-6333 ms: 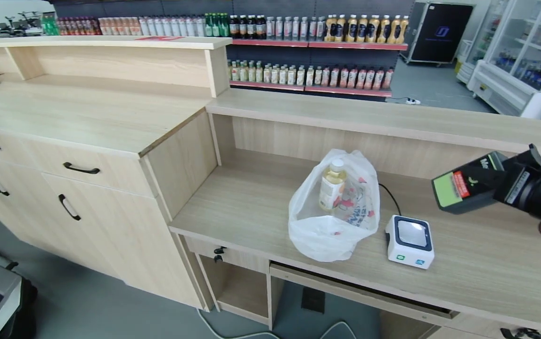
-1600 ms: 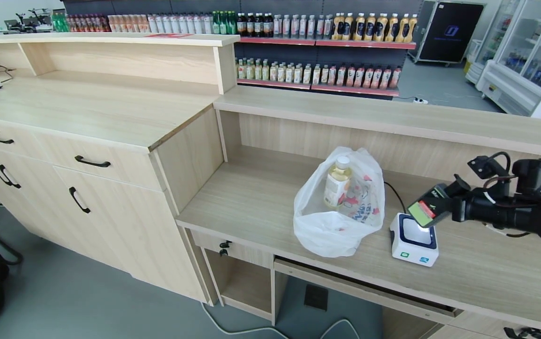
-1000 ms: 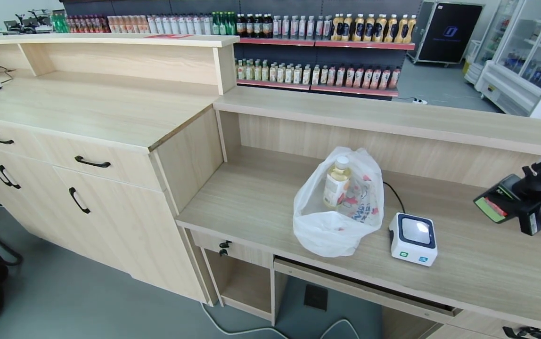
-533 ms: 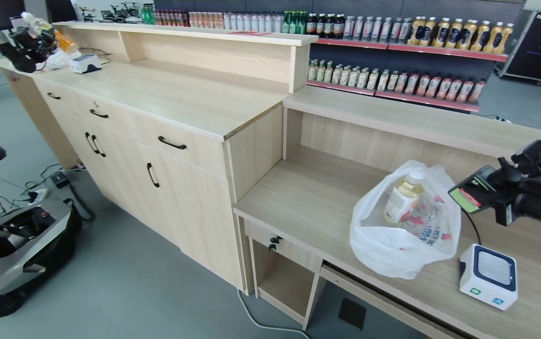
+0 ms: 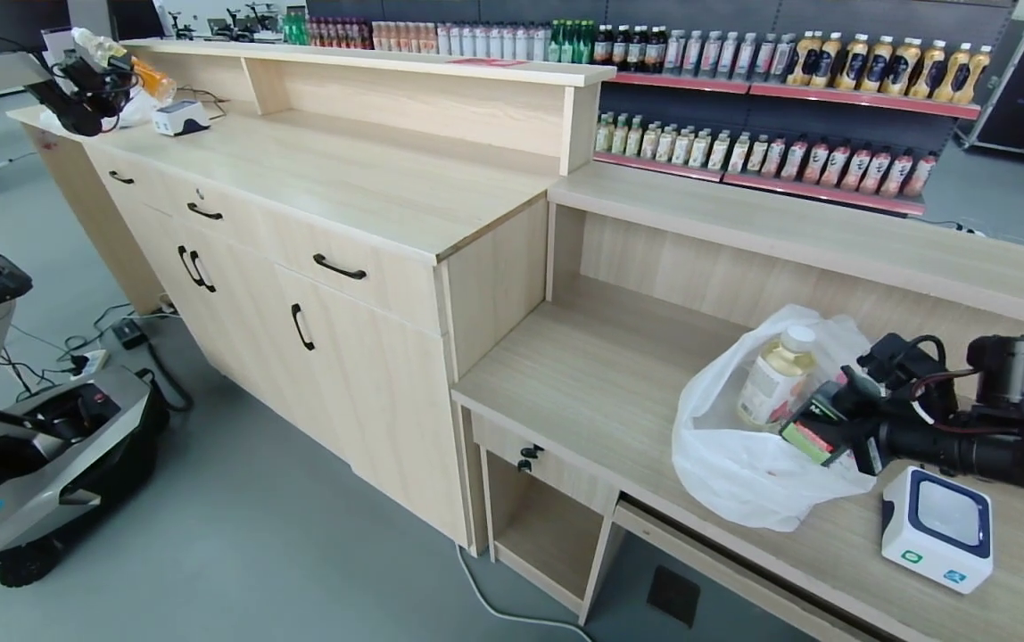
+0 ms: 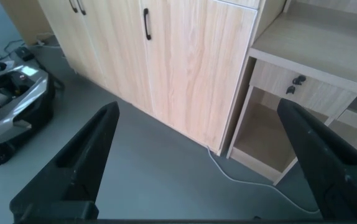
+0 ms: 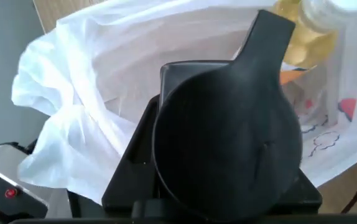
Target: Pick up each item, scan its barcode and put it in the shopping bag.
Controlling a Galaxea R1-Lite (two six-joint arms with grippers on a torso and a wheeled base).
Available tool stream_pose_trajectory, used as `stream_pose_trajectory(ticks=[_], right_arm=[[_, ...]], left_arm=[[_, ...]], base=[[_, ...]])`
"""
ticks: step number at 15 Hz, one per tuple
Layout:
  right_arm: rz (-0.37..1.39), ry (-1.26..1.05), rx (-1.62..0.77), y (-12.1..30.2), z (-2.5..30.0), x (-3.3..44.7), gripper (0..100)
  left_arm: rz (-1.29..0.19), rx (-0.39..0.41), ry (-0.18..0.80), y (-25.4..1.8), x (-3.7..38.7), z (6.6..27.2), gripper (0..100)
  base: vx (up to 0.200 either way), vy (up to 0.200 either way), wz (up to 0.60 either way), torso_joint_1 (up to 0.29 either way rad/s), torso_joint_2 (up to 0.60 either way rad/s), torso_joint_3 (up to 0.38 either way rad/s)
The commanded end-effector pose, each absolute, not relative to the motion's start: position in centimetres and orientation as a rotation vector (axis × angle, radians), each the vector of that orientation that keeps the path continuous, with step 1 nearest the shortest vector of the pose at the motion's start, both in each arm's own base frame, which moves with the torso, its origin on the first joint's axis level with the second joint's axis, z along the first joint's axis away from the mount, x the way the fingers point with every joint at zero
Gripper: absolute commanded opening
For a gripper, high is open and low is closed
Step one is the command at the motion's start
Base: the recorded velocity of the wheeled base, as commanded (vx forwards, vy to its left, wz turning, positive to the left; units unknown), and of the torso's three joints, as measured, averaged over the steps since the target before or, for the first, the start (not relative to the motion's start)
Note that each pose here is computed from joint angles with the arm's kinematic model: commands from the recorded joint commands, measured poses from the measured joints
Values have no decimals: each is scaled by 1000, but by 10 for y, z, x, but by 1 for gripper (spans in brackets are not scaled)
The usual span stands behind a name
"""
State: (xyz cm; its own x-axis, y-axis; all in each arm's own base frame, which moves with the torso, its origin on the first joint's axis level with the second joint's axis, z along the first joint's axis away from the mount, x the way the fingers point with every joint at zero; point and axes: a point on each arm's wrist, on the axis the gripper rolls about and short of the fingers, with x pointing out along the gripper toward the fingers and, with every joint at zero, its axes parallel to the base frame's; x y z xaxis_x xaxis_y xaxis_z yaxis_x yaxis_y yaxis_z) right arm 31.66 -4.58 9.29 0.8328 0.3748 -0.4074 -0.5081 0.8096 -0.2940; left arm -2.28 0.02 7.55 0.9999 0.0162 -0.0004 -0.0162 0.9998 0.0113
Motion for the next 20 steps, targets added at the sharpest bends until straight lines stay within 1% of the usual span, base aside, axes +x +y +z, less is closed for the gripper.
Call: stream_pose_trajectory(ticks=[1, 6, 9, 15, 20], right_arm=[[518, 406, -380, -42, 63, 331, 0], [538, 412, -380, -39, 41, 351, 0], [545, 436, -370, -39, 30, 351, 0], [534, 439, -369, -42, 19, 355, 0], [504, 464, -347, -53, 12, 355, 0]], left_arm=[[17, 11, 0, 0, -23, 75, 100], [17, 12, 0, 0, -23, 75, 100], [17, 11, 0, 0, -23, 75, 100], [15, 11, 0, 0, -23, 75, 100], [17, 11, 0, 0, -23, 75, 100]], base=[[0, 0, 0, 0, 0, 0], [0, 0, 0, 0, 0, 0], [0, 0, 0, 0, 0, 0], [0, 0, 0, 0, 0, 0], [0, 0, 0, 0, 0, 0]])
